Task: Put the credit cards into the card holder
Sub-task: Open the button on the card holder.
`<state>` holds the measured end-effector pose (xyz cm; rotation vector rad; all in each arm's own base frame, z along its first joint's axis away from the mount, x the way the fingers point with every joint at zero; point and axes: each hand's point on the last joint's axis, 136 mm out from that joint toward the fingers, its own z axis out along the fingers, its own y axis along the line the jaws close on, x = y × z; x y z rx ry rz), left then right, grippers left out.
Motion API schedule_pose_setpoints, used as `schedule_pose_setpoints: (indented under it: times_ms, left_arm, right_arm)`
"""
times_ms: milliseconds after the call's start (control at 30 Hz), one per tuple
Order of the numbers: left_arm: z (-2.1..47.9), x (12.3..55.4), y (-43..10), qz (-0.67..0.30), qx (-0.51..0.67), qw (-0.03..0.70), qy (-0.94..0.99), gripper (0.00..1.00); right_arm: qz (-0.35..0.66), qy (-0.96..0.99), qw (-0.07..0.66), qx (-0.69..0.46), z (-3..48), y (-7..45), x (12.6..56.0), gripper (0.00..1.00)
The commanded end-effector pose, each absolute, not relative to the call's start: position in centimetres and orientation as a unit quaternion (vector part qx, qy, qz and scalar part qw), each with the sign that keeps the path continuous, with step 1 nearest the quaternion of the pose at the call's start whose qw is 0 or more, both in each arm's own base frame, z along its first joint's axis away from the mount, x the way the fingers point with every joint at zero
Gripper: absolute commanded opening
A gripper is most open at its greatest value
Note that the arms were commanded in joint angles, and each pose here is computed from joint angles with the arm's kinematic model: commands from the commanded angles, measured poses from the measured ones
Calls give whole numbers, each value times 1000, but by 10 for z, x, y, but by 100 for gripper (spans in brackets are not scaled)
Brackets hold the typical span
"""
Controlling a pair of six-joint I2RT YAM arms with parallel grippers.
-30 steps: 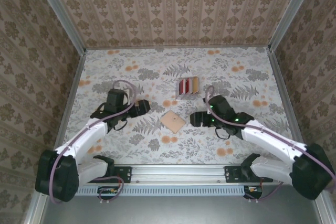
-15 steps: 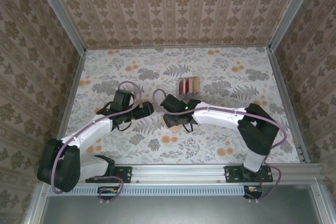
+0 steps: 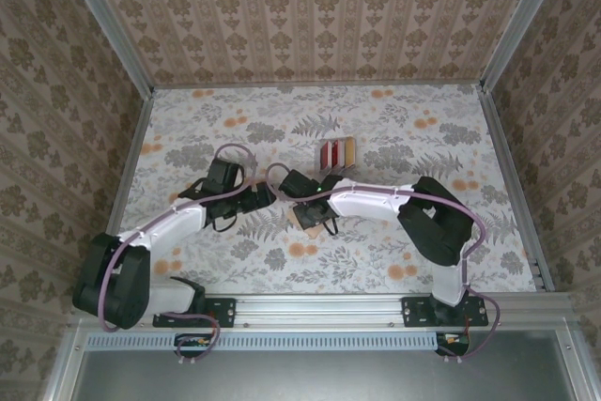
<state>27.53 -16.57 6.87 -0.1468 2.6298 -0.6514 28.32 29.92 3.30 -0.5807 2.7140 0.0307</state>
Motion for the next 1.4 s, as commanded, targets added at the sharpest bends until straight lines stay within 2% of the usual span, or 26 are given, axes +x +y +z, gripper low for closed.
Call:
schedule_pose_setpoints:
  times_ms: [0, 100, 333, 400, 567, 833, 1367]
  left_arm:
    - [80, 282, -173, -239, -34, 220, 945, 100]
    - [78, 284, -175, -242, -35, 220, 944, 100]
    - [69, 283, -180, -256, -41, 207, 944, 100]
    - [68, 283, -182, -261, -41, 205, 942, 100]
    - [67, 286, -188, -274, -40, 201, 940, 100]
    - [78, 291, -204, -308, -21, 201, 930, 95]
    - [97, 289, -248, -357, 34, 208, 910, 92]
  right_arm:
    - [-3, 967, 155, -202, 19, 291, 284, 41]
    - [-3, 969, 147, -200, 15, 288, 282, 29]
    - [1, 971, 142, -192, 12, 286, 281, 10]
    - [5, 972, 143, -188, 14, 286, 282, 8]
    - [33, 972, 153, -173, 30, 289, 286, 7]
    - [142, 970, 170, -101, 67, 287, 295, 6]
    - [352, 916, 162, 109, 104, 246, 290, 5]
